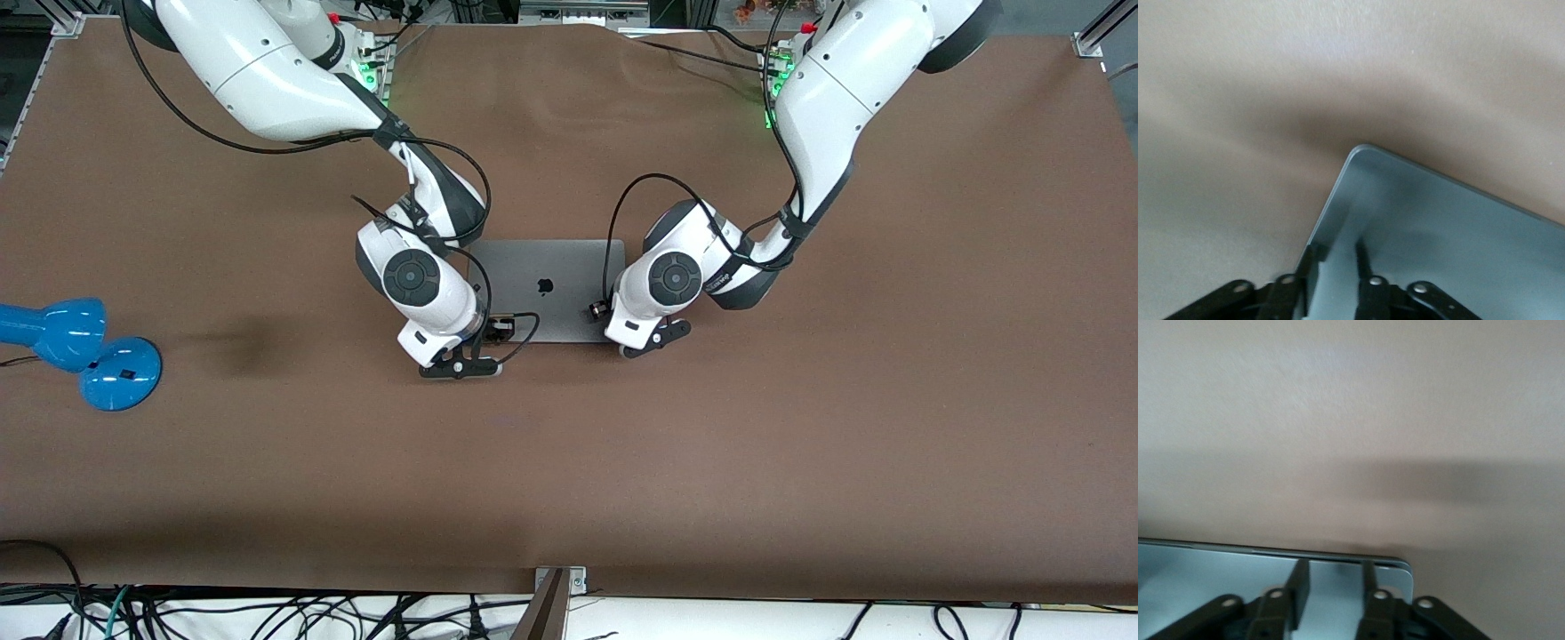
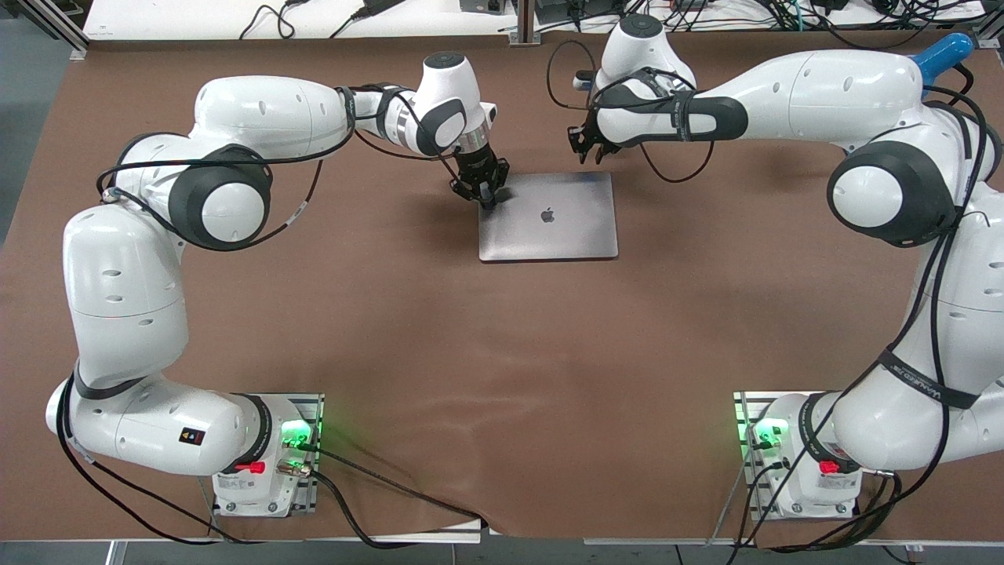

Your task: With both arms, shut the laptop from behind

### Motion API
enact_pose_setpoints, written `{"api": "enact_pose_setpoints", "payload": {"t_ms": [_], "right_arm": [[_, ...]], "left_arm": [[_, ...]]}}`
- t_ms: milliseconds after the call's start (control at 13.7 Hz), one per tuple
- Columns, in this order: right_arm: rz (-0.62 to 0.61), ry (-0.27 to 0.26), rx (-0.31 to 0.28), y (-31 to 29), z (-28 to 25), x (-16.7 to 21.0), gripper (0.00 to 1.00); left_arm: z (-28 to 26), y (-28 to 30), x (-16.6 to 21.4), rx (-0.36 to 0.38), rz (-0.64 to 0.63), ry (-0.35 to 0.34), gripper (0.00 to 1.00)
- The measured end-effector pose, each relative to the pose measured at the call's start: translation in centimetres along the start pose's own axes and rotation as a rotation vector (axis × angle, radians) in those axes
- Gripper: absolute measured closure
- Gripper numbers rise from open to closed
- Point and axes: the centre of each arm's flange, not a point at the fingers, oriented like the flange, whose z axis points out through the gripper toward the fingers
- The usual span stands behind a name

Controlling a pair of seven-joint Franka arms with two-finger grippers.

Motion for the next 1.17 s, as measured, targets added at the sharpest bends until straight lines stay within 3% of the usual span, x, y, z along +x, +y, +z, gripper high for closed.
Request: {"api": "enact_pose_setpoints", "payload": {"t_ms": [364, 437, 510, 947, 1165], "right_arm": [[0.018, -0.019, -0.052, 3.5, -4.1, 1.3, 0.02], [0.015, -0.033, -0.068, 4.6, -5.0, 1.5, 0.0], [0.01, -0.049, -0.085, 5.8, -5.9, 1.7, 0.0], [0.064, -0.128, -0.169, 12.8, -12.6, 2.5, 0.0], [0.03, -0.169, -0.178, 16.0, -16.3, 3.5, 0.0]], "left_arm": [[-3.3, 0.4, 0.8, -0.03, -0.005, 0.034, 0.16], [-4.9, 0.5, 0.5, -0.022, -0.001, 0.041, 0.04], [-6.8, 0.4, 0.0, -0.008, 0.004, 0.049, 0.0], [-18.8, -2.1, -2.4, 0.058, 0.061, 0.122, 0.0], [-24.1, -4.4, -2.3, 0.066, 0.101, 0.159, 0.0]]}}
